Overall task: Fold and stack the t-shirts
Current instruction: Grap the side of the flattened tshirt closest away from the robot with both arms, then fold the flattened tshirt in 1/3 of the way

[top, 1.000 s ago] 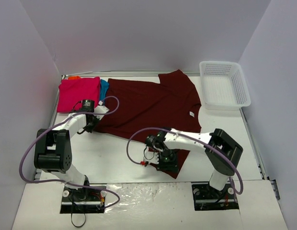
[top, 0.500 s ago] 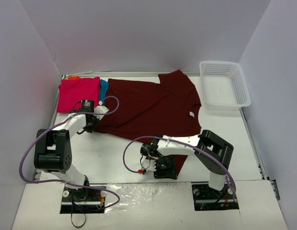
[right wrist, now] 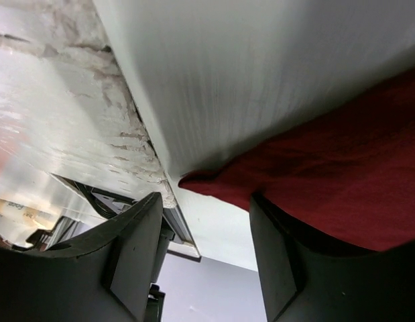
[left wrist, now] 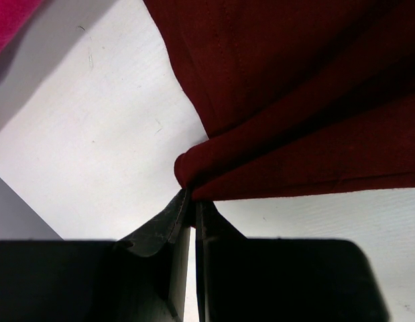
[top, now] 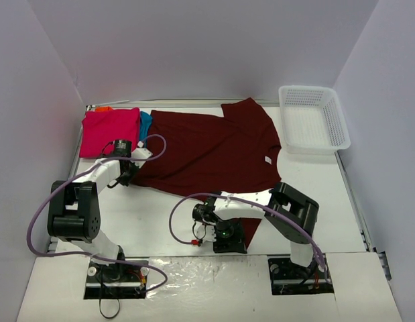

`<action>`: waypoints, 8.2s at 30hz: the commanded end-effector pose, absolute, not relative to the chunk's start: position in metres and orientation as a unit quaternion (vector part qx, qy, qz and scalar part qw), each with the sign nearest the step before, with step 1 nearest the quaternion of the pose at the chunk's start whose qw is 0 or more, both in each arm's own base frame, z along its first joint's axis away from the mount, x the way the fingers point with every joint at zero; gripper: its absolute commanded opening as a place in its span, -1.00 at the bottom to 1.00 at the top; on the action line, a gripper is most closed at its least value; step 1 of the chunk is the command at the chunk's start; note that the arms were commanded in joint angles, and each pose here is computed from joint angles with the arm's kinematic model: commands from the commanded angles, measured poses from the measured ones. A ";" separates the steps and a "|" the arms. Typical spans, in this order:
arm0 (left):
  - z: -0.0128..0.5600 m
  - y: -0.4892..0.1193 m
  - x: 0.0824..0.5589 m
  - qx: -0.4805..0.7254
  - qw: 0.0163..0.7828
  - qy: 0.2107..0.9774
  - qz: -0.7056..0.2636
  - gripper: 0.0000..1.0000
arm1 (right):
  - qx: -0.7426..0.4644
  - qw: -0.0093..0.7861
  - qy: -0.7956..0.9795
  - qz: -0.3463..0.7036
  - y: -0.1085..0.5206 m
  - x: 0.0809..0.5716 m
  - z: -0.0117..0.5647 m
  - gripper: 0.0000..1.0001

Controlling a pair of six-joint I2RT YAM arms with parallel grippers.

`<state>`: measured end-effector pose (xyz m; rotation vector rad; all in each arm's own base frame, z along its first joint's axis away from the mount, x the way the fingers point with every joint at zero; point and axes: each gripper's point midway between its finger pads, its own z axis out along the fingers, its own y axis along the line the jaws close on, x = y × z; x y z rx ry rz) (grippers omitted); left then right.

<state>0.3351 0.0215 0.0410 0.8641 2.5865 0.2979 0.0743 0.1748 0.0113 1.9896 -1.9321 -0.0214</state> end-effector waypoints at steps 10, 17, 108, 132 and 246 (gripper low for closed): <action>0.054 0.023 0.330 0.308 0.216 0.920 0.111 -0.95 | 0.673 0.133 -0.725 0.064 0.198 0.097 -0.021 0.01; 0.060 0.021 0.331 0.309 0.227 0.917 0.108 -0.95 | 0.660 0.114 -0.736 0.093 0.201 0.108 -0.029 -0.08; 0.106 -0.040 0.373 0.373 0.258 0.890 0.046 -0.95 | 0.465 -0.018 -0.881 0.080 0.062 0.384 0.134 -1.00; 0.084 -0.020 0.411 0.319 0.241 0.908 0.126 -0.95 | 0.453 -0.038 -0.885 0.100 0.073 0.439 0.111 -1.00; 0.019 -0.021 0.337 0.447 0.141 0.880 0.080 -0.95 | 0.335 0.056 -0.937 -0.083 0.007 0.293 0.018 -0.02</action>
